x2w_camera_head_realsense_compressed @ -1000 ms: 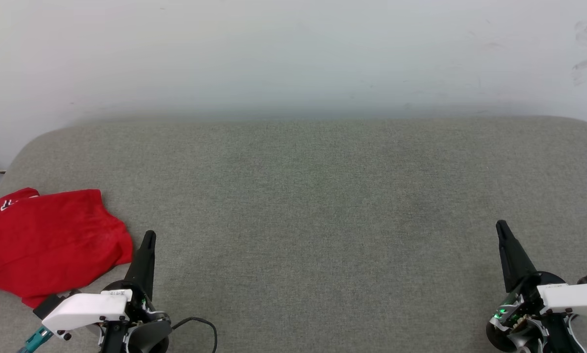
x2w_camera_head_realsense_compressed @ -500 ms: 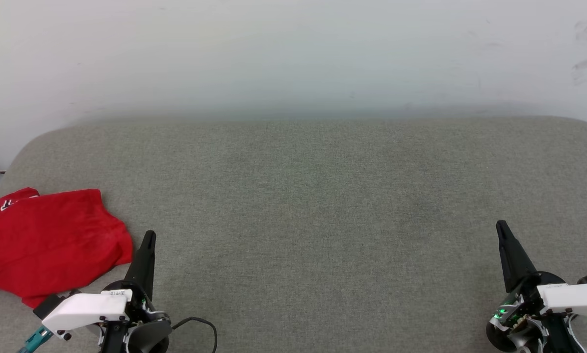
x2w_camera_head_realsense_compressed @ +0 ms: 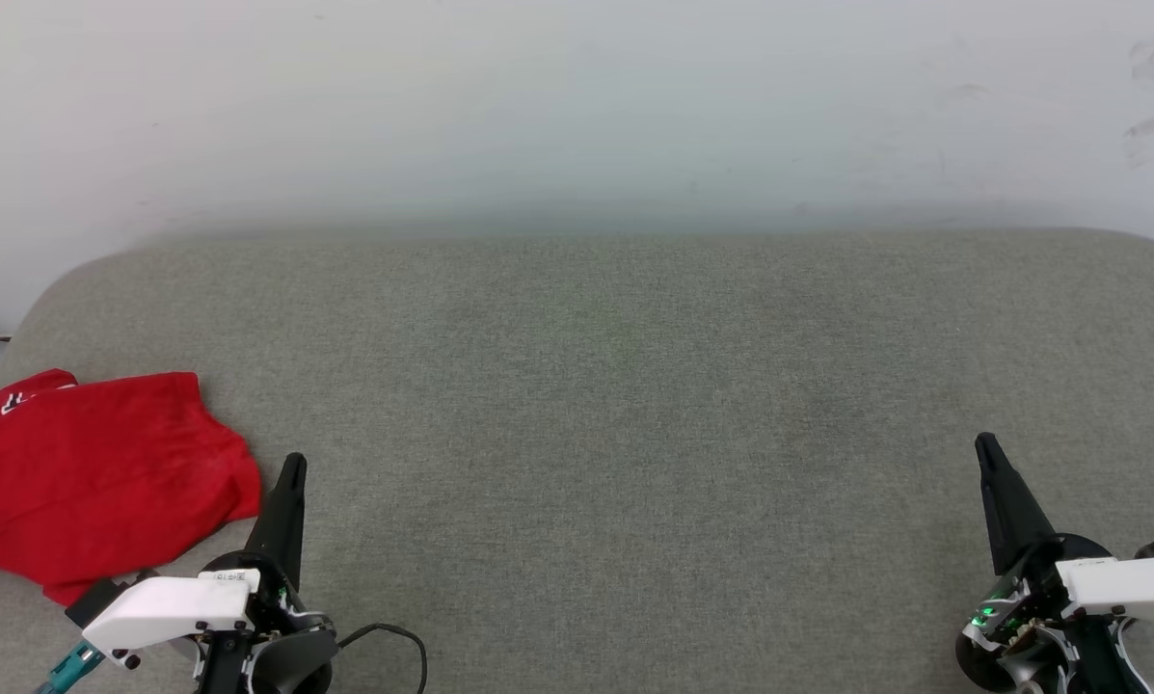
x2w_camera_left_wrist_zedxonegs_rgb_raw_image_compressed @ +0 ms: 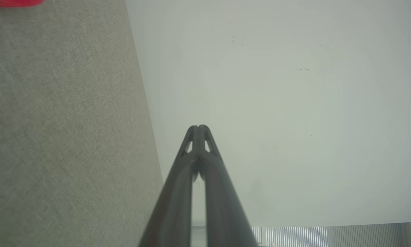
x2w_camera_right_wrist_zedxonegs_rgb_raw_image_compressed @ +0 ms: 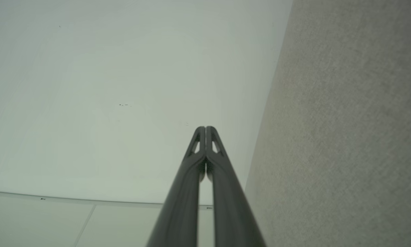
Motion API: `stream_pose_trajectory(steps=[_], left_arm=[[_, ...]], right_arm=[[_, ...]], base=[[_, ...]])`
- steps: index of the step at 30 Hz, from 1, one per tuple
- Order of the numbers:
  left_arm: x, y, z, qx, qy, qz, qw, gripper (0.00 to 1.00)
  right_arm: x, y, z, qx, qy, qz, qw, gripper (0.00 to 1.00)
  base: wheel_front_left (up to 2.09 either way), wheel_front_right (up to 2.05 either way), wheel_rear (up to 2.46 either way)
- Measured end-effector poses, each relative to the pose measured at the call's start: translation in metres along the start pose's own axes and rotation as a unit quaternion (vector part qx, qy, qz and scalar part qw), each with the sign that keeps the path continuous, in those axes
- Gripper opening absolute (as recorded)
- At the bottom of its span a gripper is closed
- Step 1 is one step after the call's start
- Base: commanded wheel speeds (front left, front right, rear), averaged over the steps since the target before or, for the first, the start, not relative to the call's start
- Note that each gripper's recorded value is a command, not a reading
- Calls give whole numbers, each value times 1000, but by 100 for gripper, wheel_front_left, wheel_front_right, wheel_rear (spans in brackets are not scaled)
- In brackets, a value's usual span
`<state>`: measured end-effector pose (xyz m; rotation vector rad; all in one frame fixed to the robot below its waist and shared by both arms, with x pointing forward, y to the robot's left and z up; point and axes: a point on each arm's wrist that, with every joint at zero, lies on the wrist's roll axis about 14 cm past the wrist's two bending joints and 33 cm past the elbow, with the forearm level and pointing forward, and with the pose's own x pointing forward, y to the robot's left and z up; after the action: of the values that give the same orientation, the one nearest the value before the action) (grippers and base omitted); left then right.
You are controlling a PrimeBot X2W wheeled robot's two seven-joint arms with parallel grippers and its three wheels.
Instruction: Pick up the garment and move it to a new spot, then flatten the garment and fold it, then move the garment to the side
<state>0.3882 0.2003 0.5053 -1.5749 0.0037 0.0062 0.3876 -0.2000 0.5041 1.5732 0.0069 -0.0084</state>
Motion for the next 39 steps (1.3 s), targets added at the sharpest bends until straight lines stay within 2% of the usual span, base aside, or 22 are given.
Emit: stream_pose_trajectory(steps=[14,15,21,34,39], left_arm=[[0,0,0,0,0,0,1000,0],[0,0,0,0,0,0,1000,100],[-10,22,-2,-2,-1,32,999,100],[-5,-1,-18,17,7,-4,1000,100],[-4,-9,-21,41,7,-16,999,100]], right_arm=[[0,0,0,0,0,0,1000,0],[0,0,0,0,0,0,1000,100],[-11,-21,0,1,-2,-32,999,100],[-7,1,-9,-12,-7,3,1000,100],[-8,3,-8,-44,-11,7,999,100]], base=[[0,0,0],[0,0,0],[0,0,0],[0,0,0],[0,0,0]])
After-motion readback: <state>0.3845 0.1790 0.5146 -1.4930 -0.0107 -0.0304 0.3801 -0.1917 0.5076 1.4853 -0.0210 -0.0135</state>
